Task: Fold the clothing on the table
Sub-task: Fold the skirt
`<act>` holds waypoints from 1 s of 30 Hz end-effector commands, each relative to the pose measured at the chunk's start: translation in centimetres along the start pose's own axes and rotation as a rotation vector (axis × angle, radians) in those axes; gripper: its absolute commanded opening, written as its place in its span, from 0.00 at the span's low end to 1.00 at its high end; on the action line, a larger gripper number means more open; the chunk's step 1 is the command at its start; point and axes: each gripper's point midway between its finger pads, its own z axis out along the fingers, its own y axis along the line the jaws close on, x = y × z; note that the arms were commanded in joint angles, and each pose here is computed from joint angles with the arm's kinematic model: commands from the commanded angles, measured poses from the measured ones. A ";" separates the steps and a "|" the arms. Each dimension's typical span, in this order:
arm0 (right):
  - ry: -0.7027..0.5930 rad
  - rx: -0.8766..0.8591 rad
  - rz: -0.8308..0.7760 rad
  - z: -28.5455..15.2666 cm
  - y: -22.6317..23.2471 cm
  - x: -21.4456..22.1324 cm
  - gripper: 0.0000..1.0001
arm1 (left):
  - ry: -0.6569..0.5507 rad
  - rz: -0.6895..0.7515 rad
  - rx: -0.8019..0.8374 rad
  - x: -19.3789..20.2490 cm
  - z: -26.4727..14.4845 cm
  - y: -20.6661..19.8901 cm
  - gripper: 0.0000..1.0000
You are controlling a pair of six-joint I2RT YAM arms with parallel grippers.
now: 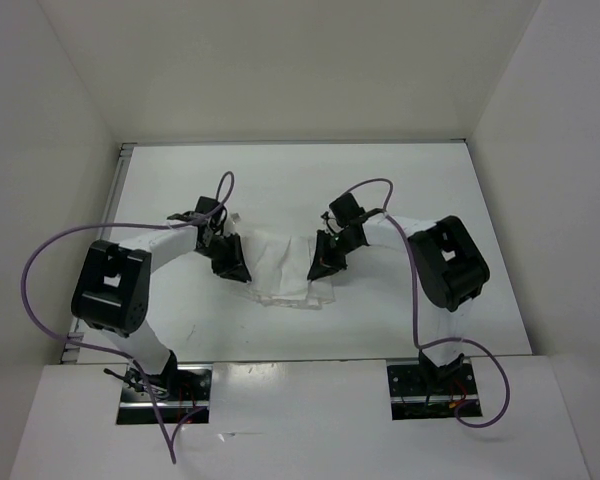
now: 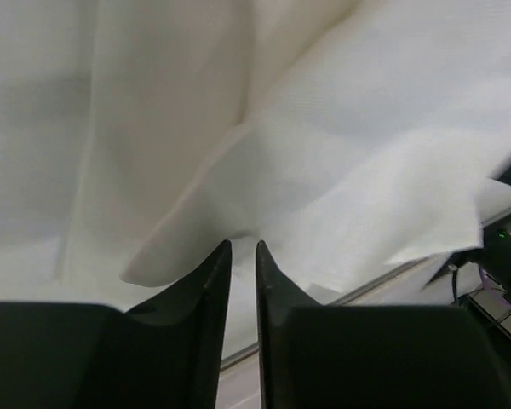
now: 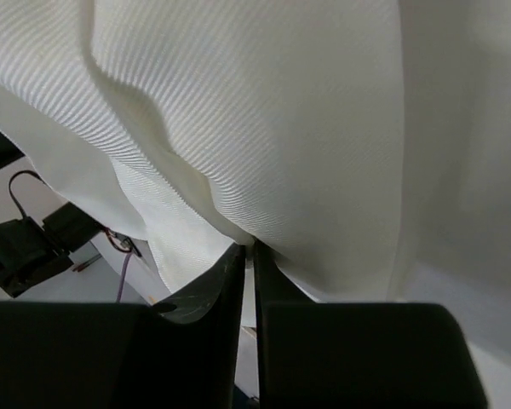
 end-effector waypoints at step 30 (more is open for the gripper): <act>-1.210 -0.579 0.294 -30.9 2.3 10.8 0.66 | -0.546 0.108 0.555 1.1 -17.9 -9.9 0.75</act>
